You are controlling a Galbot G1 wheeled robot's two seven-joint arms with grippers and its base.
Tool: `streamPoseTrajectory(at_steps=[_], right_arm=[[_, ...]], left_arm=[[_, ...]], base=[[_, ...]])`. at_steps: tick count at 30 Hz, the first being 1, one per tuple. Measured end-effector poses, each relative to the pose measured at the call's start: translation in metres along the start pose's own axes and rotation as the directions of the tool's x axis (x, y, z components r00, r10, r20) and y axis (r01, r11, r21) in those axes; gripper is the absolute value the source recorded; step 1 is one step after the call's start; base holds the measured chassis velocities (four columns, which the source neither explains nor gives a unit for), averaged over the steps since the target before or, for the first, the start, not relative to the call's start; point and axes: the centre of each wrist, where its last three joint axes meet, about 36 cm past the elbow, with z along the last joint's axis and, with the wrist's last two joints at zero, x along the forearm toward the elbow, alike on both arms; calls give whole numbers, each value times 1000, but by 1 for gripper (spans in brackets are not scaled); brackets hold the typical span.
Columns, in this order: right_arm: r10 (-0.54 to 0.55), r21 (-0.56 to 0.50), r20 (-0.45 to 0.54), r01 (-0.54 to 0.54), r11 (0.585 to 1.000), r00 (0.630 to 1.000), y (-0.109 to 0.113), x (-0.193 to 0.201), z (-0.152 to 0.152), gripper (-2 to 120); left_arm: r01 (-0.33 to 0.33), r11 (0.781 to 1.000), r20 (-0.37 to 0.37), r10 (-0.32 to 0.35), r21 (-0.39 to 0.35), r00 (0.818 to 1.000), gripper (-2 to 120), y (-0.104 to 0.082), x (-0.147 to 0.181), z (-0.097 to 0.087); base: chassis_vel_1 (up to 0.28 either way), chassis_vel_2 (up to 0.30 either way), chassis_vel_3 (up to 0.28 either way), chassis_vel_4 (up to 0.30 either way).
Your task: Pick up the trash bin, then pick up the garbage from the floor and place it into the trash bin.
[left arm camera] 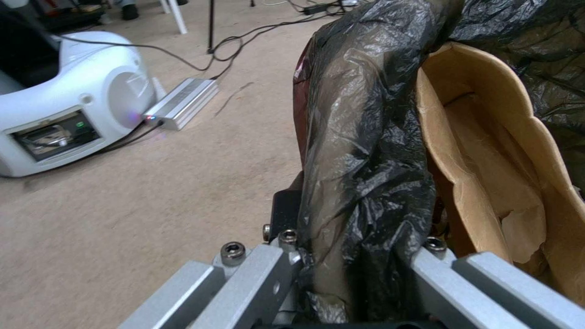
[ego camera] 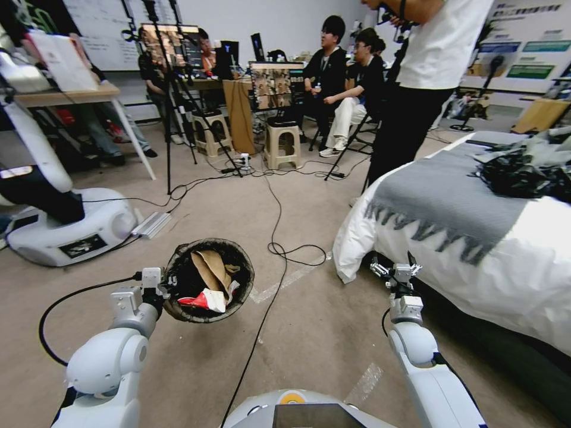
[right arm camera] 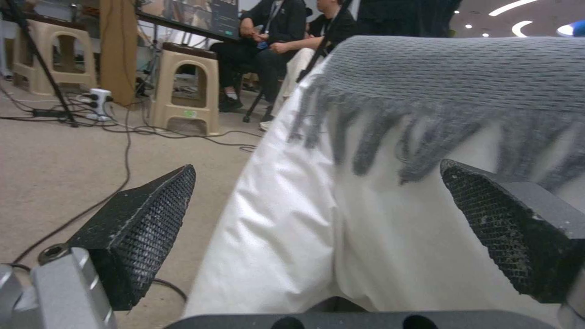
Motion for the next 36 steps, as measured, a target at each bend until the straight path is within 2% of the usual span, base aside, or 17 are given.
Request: streamPoseTrajectory(at_steps=[8, 15, 23, 30, 31, 35, 36], right_arm=[[1, -1, -1, -1, 1000, 1000, 0, 0, 1, 100], [-2, -2, -4, 2, 1000, 1000, 3, 2, 2, 100], [-6, -1, -3, 6, 1000, 1000, 5, 3, 3, 100], [-25, -12, -6, 25, 1000, 1000, 15, 5, 5, 100], [-30, -13, -7, 30, 999, 1000, 18, 6, 6, 100], [-40, -14, -10, 39, 999, 999, 21, 7, 7, 100], [-46, -13, -13, 46, 999, 999, 24, 7, 8, 100]], left_arm=[[-1, 1000, 6, 1, 5, 1000, 0, 0, -3, 1], [-28, 998, -21, 29, 64, 999, 0, 0, -8, 6], [-45, 994, -74, 53, 103, 996, 0, 16, -29, 14], [-55, 988, -148, 77, 147, 986, 0, 24, -47, 34], [-46, 988, -175, 72, 149, 982, 0, 26, -52, 42], [-31, 988, -213, 63, 148, 975, 0, 33, -60, 52], [-19, 985, -235, 59, 171, 970, 0, 38, -65, 58]], base=[[21, 22, 24, 28], [0, 0, 0, 0], [0, 0, 0, 0], [0, 0, 0, 0], [0, 0, 0, 0], [0, 0, 0, 0], [0, 0, 0, 0]])
